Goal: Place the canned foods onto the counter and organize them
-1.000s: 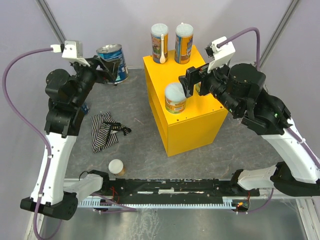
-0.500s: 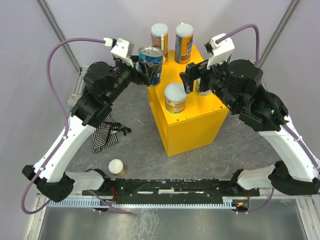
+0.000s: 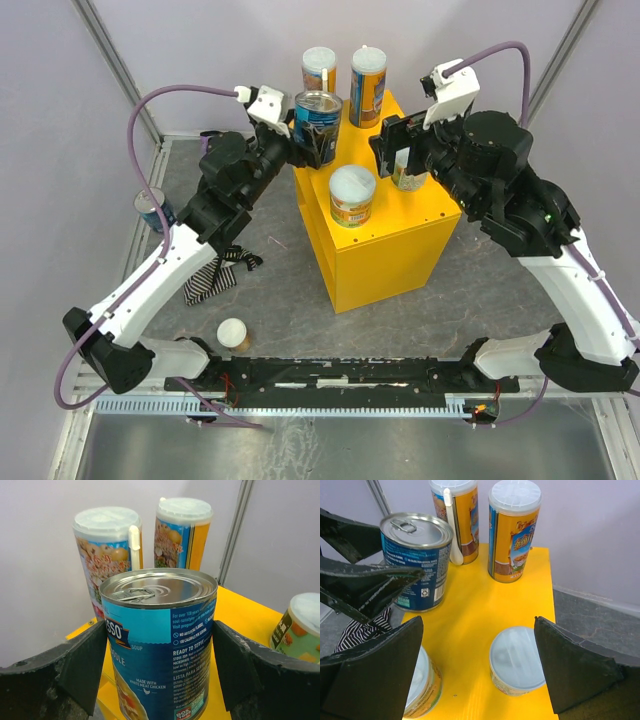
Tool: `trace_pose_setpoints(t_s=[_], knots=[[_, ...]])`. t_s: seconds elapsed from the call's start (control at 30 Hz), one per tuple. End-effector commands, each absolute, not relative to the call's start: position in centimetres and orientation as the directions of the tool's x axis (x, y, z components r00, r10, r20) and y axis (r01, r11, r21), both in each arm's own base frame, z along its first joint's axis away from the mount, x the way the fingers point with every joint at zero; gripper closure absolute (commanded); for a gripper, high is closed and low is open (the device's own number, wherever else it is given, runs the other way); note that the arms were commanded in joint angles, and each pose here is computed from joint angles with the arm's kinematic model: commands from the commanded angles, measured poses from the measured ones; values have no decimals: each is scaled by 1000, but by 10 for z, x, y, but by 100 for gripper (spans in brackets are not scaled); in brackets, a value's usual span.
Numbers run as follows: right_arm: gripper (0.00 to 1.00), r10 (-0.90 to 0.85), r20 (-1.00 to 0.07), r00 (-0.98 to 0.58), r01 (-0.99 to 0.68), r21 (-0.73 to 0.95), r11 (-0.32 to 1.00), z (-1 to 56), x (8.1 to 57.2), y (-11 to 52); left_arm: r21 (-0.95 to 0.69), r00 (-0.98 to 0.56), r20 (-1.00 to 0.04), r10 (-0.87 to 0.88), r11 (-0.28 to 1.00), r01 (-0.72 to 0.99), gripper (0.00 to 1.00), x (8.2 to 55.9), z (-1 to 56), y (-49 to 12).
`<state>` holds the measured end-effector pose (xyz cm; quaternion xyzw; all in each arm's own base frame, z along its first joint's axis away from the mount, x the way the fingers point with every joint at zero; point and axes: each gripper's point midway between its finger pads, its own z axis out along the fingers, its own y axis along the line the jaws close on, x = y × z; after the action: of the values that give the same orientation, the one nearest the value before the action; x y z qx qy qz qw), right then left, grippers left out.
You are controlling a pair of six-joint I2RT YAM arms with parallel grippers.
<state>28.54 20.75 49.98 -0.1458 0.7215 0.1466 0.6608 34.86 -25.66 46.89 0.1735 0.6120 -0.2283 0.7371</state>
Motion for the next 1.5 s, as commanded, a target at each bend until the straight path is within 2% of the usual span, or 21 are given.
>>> trace_pose_setpoints(t_s=[0.0, 0.2, 0.27, 0.33, 0.43, 0.6, 0.83, 0.9, 0.93, 1.47], knots=[[1, 33, -998, -55, -408, 52, 912, 513, 288, 208, -23, 414, -846, -335, 800, 600, 97, 315, 566, -246], [1, 31, -997, -67, -405, 56, 912, 509, 292, 210, -25, 392, -848, -356, 766, 642, 97, 315, 552, -259], [1, 31, -997, -69, -404, 56, 913, 508, 293, 211, -30, 378, -852, -362, 755, 655, 94, 315, 548, -263], [1, 30, -997, -72, -405, 57, 913, 507, 295, 212, -30, 353, -866, -354, 741, 671, 84, 314, 540, -268], [1, 28, -997, -76, -407, 57, 912, 507, 297, 215, -38, 317, -883, -346, 726, 686, 64, 314, 529, -272], [1, 30, -996, -84, -412, 63, 909, 506, 302, 220, -38, 273, -908, -318, 711, 702, 41, 313, 516, -277], [1, 39, -995, -86, -422, 72, 904, 509, 310, 230, -19, 263, -921, -288, 707, 707, 22, 309, 514, -275], [1, 42, -995, -87, -426, 75, 902, 512, 313, 233, -11, 261, -925, -276, 707, 707, 3, 307, 513, -275], [1, 45, -995, -85, -429, 77, 900, 514, 314, 235, -6, 262, -926, -272, 705, 710, 0, 305, 513, -274], [1, 15, -992, -127, -506, 78, 859, 519, 334, 274, 16, 331, -908, -259, 766, 643, 1, 287, 542, -239]])
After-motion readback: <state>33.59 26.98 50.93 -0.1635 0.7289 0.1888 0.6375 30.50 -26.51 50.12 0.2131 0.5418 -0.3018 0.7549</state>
